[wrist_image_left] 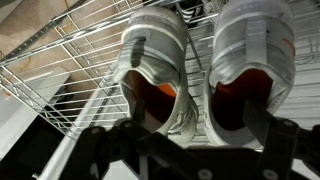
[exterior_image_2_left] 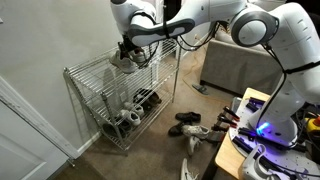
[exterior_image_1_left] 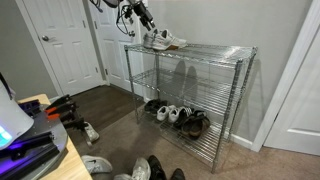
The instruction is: Move the white shoes to the right
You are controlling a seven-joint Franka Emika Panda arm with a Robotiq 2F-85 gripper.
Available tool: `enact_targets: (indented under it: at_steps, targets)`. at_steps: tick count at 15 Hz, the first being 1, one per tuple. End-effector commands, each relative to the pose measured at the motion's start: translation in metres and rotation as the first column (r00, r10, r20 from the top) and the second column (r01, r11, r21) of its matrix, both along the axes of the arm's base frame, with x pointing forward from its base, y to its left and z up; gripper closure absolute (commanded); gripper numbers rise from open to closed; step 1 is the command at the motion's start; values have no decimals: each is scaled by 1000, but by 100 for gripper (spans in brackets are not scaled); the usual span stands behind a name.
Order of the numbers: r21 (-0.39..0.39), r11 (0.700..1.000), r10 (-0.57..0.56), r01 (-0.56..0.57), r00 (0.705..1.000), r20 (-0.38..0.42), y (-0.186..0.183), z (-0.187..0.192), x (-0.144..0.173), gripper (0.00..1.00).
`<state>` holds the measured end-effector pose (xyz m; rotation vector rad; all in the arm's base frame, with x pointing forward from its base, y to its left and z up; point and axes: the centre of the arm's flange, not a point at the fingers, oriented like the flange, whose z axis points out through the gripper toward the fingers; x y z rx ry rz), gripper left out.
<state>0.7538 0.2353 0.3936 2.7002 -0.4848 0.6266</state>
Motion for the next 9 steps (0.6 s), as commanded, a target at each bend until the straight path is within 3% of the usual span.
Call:
enact_targets:
  at_steps: [1, 9]
  targets:
    - [29, 999, 16, -14, 995, -96, 7, -8, 25, 0]
    - [23, 1000, -6, 9, 989, -147, 5, -19, 26, 0]
